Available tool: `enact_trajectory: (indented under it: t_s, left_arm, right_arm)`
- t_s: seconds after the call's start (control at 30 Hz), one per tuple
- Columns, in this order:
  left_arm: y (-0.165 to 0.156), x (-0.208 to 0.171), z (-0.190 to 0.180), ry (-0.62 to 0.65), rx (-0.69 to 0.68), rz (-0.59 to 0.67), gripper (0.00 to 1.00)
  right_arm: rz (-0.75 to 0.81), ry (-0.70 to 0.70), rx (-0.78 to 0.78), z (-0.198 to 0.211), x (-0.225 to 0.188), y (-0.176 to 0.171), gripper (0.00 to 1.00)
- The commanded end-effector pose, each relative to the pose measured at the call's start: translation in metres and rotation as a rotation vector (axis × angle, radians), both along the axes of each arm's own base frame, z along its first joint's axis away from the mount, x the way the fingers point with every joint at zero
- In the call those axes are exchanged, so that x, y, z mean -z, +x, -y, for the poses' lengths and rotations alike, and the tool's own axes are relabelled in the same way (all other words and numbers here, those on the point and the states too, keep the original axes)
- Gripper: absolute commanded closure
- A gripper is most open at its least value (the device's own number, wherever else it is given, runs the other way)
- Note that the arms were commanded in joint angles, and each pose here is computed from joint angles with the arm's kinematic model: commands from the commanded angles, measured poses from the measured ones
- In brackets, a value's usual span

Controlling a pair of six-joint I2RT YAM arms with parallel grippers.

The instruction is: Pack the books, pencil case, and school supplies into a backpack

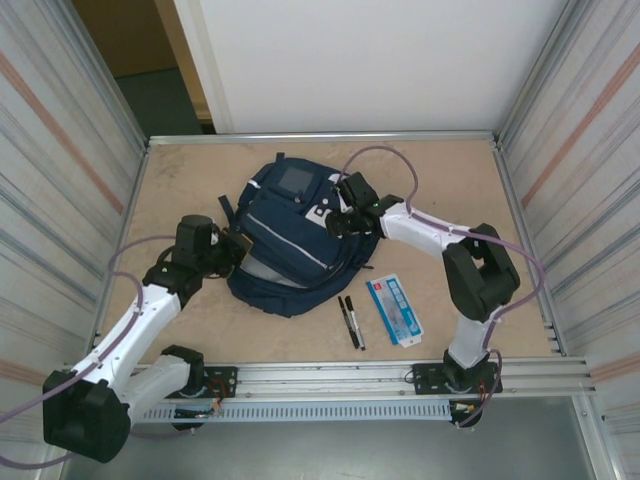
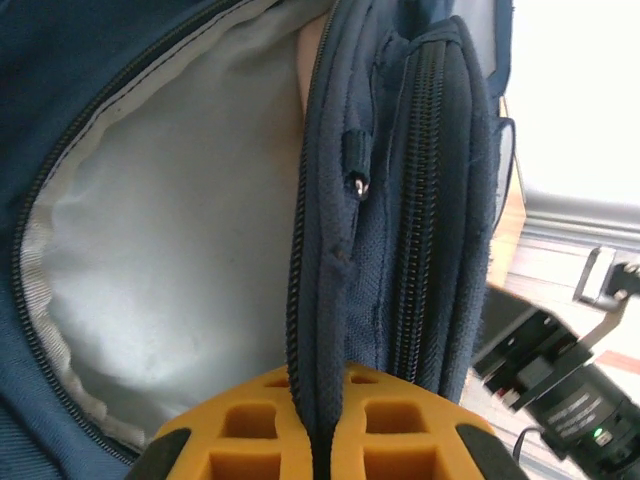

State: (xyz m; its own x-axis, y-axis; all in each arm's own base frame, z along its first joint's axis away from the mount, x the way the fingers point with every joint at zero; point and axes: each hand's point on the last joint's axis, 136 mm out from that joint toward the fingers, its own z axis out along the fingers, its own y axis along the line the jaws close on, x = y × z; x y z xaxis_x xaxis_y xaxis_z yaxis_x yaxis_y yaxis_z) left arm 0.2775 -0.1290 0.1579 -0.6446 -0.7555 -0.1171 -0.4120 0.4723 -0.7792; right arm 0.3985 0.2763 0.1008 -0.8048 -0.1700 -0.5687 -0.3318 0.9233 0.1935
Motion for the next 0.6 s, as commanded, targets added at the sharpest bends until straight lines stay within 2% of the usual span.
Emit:
enact_trajectory:
  t_s: [0.0, 0.17, 0.37, 0.57]
  left_arm:
    - [-0.009, -0.012, -0.001, -0.059, -0.037, -0.008, 0.99]
    - [-0.023, -0.012, -0.005, -0.047, -0.051, -0.019, 0.99]
    - [-0.041, 0.005, 0.025, -0.055, -0.009, -0.055, 0.99]
    - [-0.044, 0.008, 0.041, -0.008, 0.026, -0.044, 0.99]
  right_arm:
    - [-0.015, 0.125, -0.029, -0.031, -0.008, 0.019, 0.53]
    - [-0.027, 0.14, -0.035, -0.048, 0.014, 0.051, 0.53]
    - [-0.075, 0.23, -0.033, -0.068, 0.04, 0.088, 0.56]
    - [-0.076, 0.349, -0.057, -0.099, 0.032, 0.119, 0.56]
